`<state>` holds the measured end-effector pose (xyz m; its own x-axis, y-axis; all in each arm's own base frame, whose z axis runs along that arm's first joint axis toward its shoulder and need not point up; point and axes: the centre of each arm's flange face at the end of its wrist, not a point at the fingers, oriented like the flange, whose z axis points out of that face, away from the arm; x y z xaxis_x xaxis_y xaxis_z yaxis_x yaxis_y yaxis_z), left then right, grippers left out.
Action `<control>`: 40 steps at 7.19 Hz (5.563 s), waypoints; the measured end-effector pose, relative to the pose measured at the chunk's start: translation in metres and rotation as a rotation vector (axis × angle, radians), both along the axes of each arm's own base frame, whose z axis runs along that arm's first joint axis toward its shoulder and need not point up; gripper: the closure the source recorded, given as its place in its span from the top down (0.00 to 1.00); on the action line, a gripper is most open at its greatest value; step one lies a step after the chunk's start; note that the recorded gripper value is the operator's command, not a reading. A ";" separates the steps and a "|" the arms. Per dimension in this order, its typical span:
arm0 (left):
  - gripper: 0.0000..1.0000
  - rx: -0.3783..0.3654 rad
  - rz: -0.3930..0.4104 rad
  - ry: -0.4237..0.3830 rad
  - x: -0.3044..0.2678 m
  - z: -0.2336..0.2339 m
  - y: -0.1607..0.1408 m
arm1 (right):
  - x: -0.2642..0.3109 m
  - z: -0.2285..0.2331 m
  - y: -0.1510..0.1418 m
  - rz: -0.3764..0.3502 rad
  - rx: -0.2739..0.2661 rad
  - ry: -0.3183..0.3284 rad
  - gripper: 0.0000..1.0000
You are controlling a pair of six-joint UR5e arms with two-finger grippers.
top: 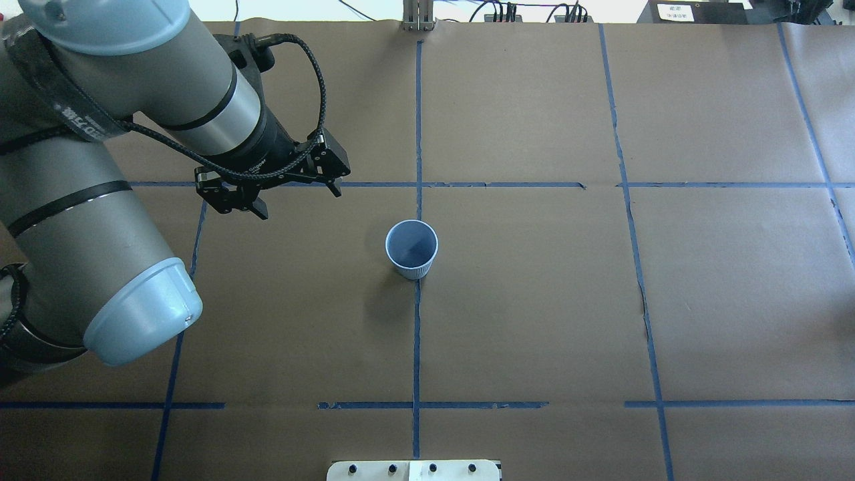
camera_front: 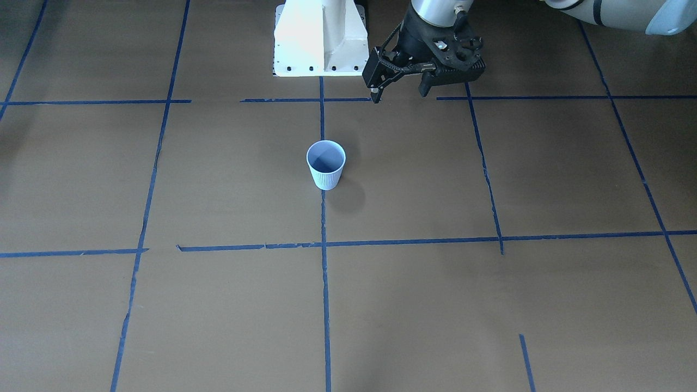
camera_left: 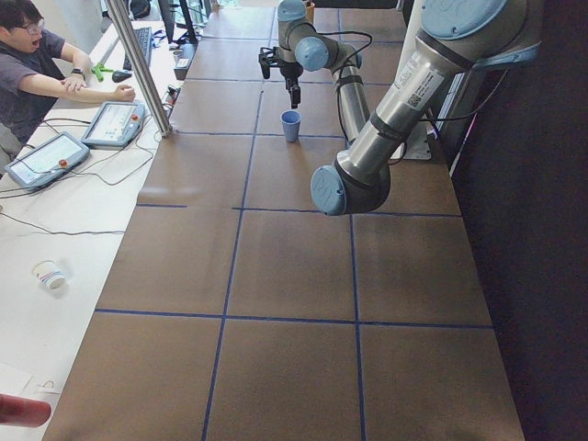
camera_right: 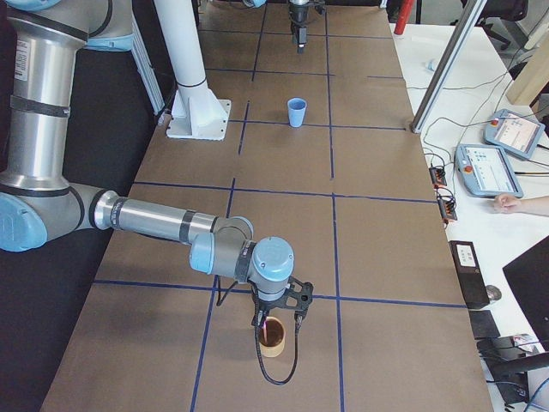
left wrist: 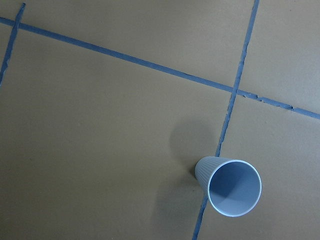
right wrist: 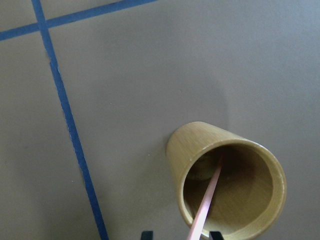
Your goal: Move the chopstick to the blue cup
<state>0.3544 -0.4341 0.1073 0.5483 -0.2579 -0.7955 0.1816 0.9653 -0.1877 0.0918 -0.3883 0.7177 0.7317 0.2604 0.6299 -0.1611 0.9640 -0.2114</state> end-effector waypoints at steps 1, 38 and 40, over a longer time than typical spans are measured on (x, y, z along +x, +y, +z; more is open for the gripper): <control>1.00 0.001 0.000 0.001 0.000 0.000 0.000 | 0.004 -0.001 -0.001 0.008 0.003 0.003 0.43; 1.00 0.307 0.341 -0.254 -0.293 0.295 -0.099 | -0.304 -0.577 -0.095 0.062 -0.031 -0.185 0.00; 1.00 0.325 0.363 -0.198 -0.313 0.358 -0.112 | -0.373 -0.615 -0.061 0.009 -0.022 -0.246 0.00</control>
<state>0.0418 -0.5462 0.4654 0.7046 0.2191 -0.6750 -0.1733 0.9755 0.1357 -0.2808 -0.4496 0.1028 0.5550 0.2815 0.7828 -0.1106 0.9576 -0.2659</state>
